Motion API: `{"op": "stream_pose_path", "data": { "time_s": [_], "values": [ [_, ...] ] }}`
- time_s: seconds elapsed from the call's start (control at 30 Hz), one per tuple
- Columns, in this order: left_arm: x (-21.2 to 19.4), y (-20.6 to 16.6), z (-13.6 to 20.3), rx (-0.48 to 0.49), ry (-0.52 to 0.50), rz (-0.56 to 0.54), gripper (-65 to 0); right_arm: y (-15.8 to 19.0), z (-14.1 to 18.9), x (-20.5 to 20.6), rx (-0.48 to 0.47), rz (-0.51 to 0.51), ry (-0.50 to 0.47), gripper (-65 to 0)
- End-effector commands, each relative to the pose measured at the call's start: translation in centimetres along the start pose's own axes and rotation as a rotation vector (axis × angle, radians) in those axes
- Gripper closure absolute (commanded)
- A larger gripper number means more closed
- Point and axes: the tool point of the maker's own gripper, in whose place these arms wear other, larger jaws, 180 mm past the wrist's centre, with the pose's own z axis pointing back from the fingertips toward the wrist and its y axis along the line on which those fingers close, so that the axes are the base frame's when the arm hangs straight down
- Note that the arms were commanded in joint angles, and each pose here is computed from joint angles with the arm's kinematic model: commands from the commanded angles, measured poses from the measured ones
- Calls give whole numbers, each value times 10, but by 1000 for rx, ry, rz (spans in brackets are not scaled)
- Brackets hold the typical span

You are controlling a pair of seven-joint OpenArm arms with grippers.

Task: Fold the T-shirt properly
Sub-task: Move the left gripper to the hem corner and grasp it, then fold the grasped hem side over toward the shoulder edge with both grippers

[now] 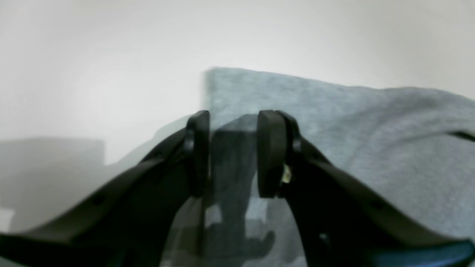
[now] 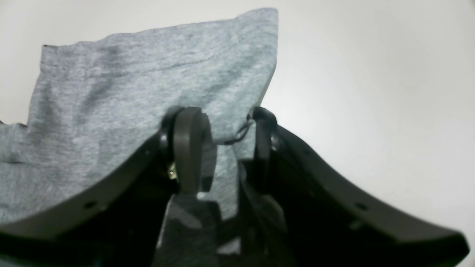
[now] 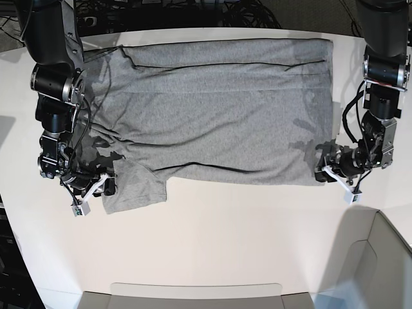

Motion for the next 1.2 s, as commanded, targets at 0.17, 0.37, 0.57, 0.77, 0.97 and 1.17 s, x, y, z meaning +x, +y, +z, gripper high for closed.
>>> {"op": "stream_pose_path", "data": {
  "time_s": [0.17,0.37,0.57,0.77,0.97,1.17],
  "values": [
    [4,2,2,9,13,-17,-117,-6,3,15,-18,26,-5,-136],
    [9,6,6,11,-4,8,0,-2,5,39,-16,50,-49,0],
    [28,14,21,-9,-68,108,0,8,13,75,-28,116,-153,0],
    [32,-12,32,-68,-97,37,0,16,27,82,-51,194,-196,0],
    [25,-12,65,-83,-142,38,0,22,45,77,-96,272,-175,0],
    [8,-11,82,-66,-147,22,0,38,56,64,-73,273,-222,0]
  ]
}}
